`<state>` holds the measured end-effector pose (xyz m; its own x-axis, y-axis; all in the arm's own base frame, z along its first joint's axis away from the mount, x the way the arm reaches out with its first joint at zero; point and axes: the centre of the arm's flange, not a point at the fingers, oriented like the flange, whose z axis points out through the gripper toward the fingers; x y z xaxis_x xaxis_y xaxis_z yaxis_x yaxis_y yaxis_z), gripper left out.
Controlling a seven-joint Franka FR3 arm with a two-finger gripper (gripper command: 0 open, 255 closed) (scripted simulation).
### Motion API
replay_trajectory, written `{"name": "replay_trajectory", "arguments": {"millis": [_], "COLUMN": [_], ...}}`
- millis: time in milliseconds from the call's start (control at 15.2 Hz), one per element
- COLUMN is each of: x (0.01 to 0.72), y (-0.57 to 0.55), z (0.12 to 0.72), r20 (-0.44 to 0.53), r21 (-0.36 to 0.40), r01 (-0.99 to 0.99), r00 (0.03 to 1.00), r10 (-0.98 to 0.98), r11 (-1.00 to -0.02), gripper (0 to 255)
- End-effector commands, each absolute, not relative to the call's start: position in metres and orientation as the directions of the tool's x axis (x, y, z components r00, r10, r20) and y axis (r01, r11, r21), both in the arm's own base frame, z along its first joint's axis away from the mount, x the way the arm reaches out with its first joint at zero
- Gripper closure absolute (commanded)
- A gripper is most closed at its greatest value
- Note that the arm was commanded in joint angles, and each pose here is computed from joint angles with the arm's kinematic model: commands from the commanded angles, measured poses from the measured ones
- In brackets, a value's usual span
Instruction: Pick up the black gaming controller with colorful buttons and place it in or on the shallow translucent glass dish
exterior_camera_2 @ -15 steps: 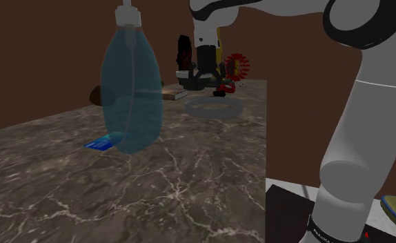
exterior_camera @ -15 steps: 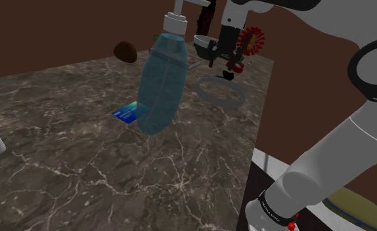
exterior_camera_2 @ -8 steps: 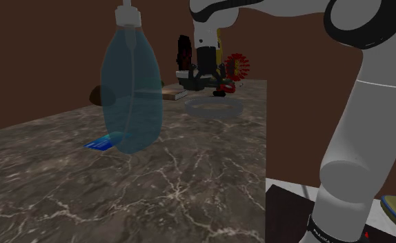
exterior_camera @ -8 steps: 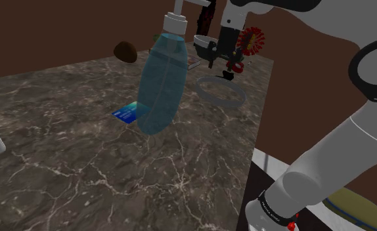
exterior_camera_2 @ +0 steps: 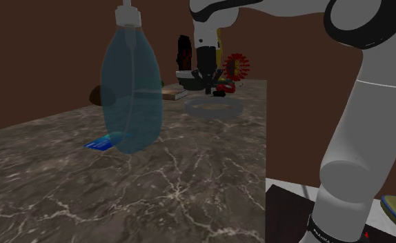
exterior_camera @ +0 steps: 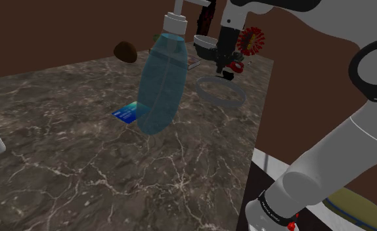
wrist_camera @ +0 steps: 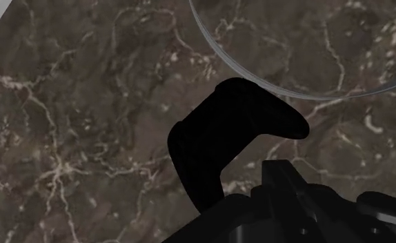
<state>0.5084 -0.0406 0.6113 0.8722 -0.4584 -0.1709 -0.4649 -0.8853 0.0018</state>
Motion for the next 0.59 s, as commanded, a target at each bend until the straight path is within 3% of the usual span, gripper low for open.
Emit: {"name": "replay_trajectory", "arguments": {"millis": [0,66,132,330,528], "x": [0.508,0.508,0.508,0.51,0.504], "y": [-0.041,-0.041,-0.041,-0.028,-0.026], "z": [0.611,0.611,0.611,0.626,0.611], "r20": [-0.171,-0.171,-0.171,-0.246,-0.246], "r21": [0.002,0.002,0.002,0.238,0.238], "r01": [-0.465,-0.465,-0.465,-0.829,-0.829], "r00": [0.872,0.872,0.872,0.452,0.452], "r10": [-0.458,-0.458,-0.458,-0.857,-0.857], "r11": [-0.885,-0.885,-0.885,-0.506,-0.506], "gripper": [255,255,0,0,0]}}
